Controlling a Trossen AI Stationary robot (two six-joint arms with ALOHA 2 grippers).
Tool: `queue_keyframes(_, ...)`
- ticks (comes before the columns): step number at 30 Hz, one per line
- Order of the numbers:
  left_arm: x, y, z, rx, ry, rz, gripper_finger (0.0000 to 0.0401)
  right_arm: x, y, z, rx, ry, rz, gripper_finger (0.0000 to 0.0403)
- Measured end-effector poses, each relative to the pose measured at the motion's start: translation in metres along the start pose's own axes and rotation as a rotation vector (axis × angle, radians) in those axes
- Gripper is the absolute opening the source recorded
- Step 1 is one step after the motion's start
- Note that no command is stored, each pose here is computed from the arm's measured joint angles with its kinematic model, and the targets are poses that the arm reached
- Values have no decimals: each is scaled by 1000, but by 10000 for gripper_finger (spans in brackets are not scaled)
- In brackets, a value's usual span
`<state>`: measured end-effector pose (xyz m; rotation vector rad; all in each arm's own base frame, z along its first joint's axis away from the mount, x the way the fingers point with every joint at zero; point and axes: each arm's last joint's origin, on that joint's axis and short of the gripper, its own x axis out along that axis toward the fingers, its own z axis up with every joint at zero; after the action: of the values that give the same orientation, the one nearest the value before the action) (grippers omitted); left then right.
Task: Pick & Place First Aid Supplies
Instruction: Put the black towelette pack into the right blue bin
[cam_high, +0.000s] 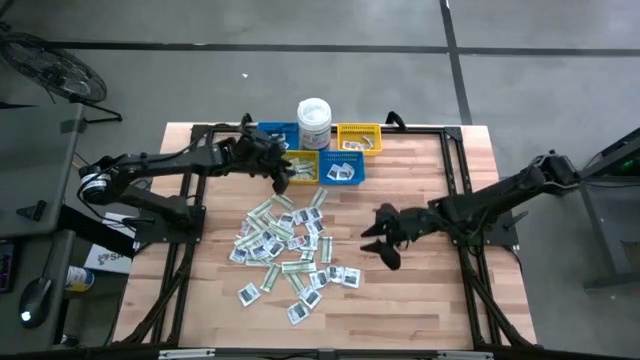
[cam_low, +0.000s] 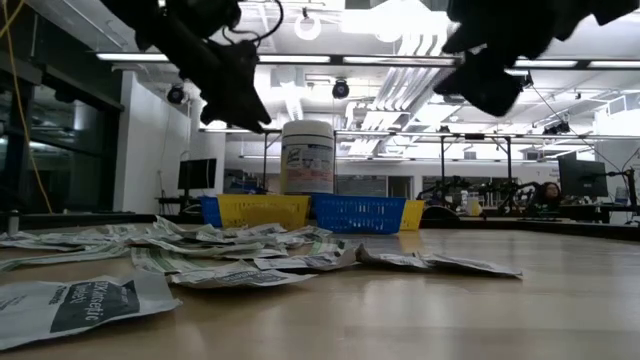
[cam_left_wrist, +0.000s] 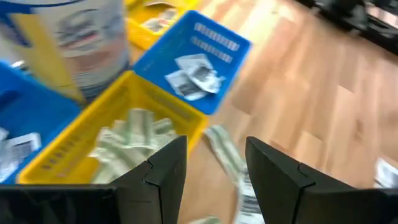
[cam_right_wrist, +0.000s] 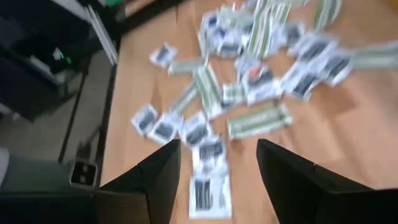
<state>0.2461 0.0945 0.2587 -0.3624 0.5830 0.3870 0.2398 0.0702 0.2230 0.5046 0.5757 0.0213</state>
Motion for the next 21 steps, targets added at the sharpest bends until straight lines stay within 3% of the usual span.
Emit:
queue_keyframes(7,-11,-24,-3,53,-17,-81,165,36,1,-33,46,177,-32,189)
queue_keyframes(12,-18,-36,-5,80,-24,-129,165,58,-1,-46,56,271,16,179)
queue_keyframes(18,-23,-47,-10,92,1,-166,165,90,5,-49,-66,367,59,177)
queue_keyframes(21,-23,-51,-14,96,31,-173,165,107,6,-52,-113,418,19,177)
